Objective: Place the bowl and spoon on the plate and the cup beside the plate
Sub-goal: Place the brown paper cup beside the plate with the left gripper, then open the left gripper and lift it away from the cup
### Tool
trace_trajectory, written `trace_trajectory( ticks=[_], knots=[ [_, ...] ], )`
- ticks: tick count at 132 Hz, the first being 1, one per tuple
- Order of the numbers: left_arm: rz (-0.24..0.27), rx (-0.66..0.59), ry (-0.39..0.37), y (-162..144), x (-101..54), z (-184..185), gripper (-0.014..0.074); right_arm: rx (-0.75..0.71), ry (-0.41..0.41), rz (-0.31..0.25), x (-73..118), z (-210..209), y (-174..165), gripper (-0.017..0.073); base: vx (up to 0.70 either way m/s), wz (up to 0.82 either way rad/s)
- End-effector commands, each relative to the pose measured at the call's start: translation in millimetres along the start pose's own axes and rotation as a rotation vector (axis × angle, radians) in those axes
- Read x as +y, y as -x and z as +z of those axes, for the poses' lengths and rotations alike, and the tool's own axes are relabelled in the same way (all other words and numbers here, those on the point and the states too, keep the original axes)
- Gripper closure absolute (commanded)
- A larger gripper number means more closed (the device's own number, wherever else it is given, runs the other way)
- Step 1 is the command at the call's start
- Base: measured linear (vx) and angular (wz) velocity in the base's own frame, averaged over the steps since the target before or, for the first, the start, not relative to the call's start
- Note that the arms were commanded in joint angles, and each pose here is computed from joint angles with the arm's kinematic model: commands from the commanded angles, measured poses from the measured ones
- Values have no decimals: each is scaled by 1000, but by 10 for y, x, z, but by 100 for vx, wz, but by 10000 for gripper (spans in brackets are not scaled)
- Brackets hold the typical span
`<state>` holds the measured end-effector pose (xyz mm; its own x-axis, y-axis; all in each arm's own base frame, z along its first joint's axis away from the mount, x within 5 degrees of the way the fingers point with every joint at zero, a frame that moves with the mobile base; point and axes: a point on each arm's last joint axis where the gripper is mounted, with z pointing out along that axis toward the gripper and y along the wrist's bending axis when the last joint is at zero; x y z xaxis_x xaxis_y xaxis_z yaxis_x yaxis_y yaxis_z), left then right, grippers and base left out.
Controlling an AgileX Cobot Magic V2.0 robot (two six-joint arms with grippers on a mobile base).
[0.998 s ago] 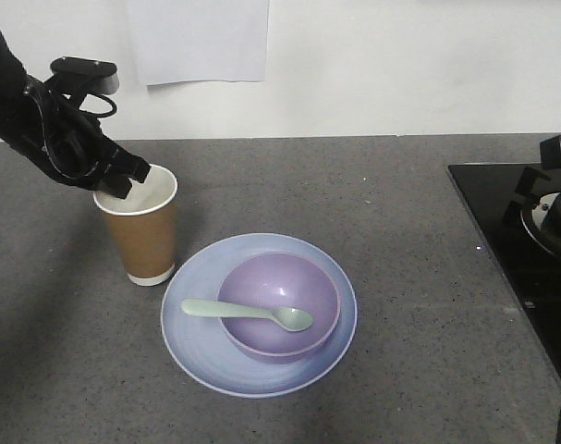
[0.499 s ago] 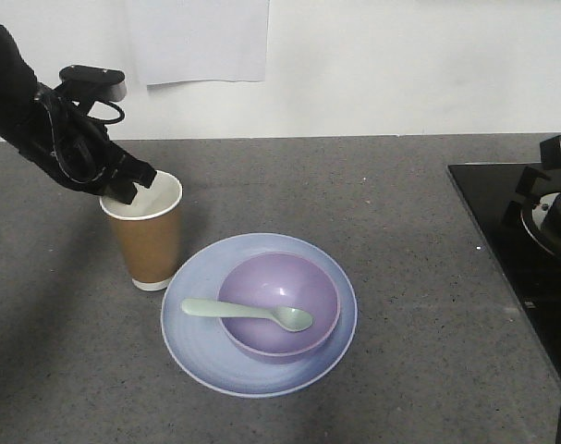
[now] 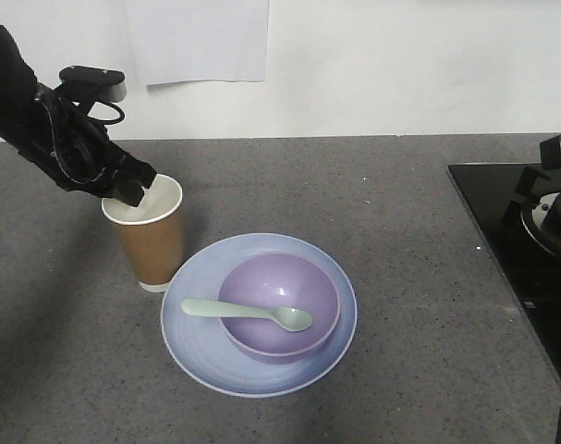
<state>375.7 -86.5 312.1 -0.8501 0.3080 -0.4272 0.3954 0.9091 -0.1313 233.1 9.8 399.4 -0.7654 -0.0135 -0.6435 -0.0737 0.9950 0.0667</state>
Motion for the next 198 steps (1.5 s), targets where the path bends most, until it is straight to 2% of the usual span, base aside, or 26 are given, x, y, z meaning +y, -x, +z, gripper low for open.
trace_trajectory(
  ticks=[1, 21, 35, 47, 61, 76, 109, 198],
  knots=[
    [4, -105, 3, 73, -75, -270, 283, -102, -6, -8, 0, -153, 83, 561, 0, 0],
    [11, -143, 8, 122, -97, -399, 265, -102, -6, -8, 0, -153, 83, 561, 0, 0],
    [28, -201, 14, 183, -137, -618, 266, -102, -6, -8, 0, -153, 83, 561, 0, 0],
    [38, -250, 20, 218, -174, -803, 295, -102, -6, -8, 0, -153, 83, 561, 0, 0],
    [44, -296, 27, 229, -207, -963, 412, -102, -6, -8, 0, -153, 83, 561, 0, 0],
    [51, -320, 32, 219, -223, -1033, 604, -101, -6, -8, 0, -153, 82, 561, 0, 0],
    [45, -348, 35, 243, -220, -1041, 601, -102, -6, -8, 0, -153, 83, 561, 0, 0],
    [46, -324, 29, 222, -225, -1033, 601, -102, -6, -8, 0, -153, 83, 561, 0, 0]
  ],
)
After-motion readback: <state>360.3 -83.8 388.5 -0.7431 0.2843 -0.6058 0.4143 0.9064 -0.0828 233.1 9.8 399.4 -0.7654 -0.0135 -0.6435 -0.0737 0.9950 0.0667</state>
